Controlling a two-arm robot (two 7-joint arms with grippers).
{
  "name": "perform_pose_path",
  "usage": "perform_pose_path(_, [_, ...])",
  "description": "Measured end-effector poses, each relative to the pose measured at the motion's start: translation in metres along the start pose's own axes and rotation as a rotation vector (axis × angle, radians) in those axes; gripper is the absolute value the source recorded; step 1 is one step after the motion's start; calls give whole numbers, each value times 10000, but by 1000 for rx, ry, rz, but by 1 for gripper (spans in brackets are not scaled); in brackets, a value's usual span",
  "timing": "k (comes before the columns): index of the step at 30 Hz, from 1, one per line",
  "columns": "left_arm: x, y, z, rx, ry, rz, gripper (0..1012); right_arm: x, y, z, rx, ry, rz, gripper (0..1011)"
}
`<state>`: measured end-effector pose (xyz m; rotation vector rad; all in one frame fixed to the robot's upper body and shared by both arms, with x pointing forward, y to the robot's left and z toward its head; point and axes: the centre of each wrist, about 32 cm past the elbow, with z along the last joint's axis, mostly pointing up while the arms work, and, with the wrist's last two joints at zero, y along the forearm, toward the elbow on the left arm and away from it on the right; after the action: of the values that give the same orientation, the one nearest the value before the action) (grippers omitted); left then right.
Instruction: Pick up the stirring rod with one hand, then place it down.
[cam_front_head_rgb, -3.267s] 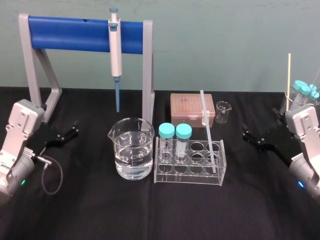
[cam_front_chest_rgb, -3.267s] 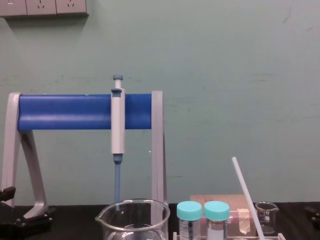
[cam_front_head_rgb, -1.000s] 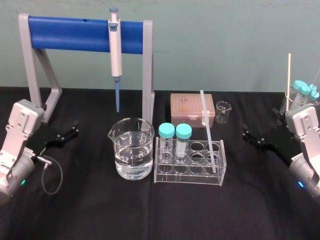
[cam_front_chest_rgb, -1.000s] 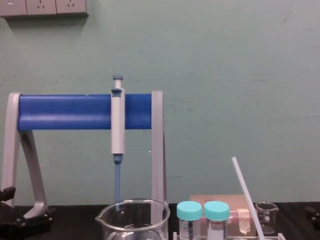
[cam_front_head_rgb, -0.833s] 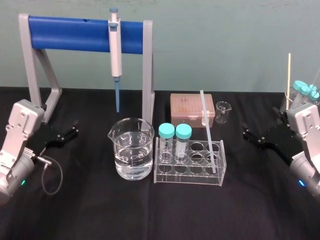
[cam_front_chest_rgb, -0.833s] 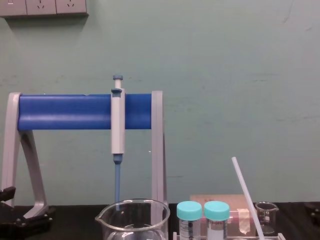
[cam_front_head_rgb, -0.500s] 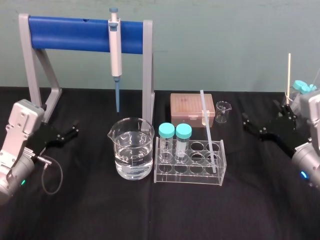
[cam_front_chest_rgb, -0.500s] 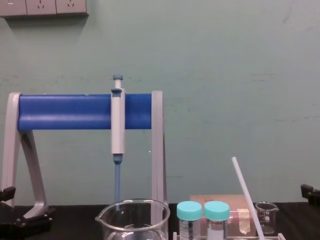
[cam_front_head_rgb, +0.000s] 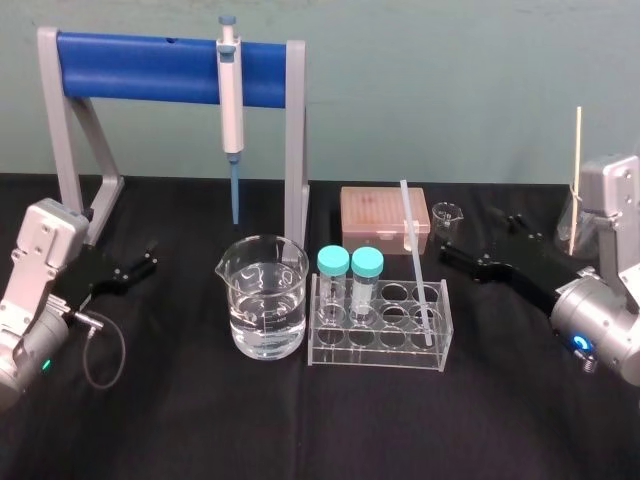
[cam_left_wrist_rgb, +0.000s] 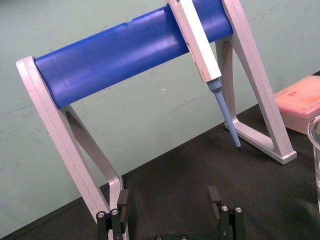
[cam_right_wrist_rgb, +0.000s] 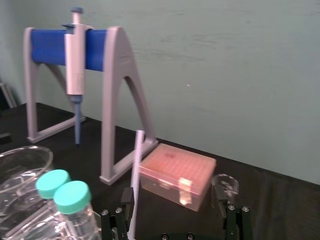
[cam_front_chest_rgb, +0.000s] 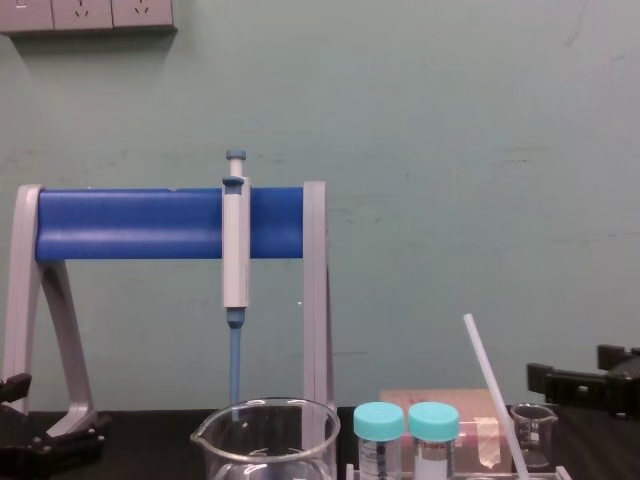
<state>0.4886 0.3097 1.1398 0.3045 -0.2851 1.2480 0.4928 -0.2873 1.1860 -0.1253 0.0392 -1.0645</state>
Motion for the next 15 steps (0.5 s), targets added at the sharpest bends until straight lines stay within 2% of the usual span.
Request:
perform_pose_path(7, [0, 0, 0, 0, 0, 0, 1000, -61, 92, 42, 0, -14, 47, 1000])
perform_pose_path(15, [0, 0, 0, 0, 0, 0, 1001, -117, 244, 76, -14, -1, 65, 1000])
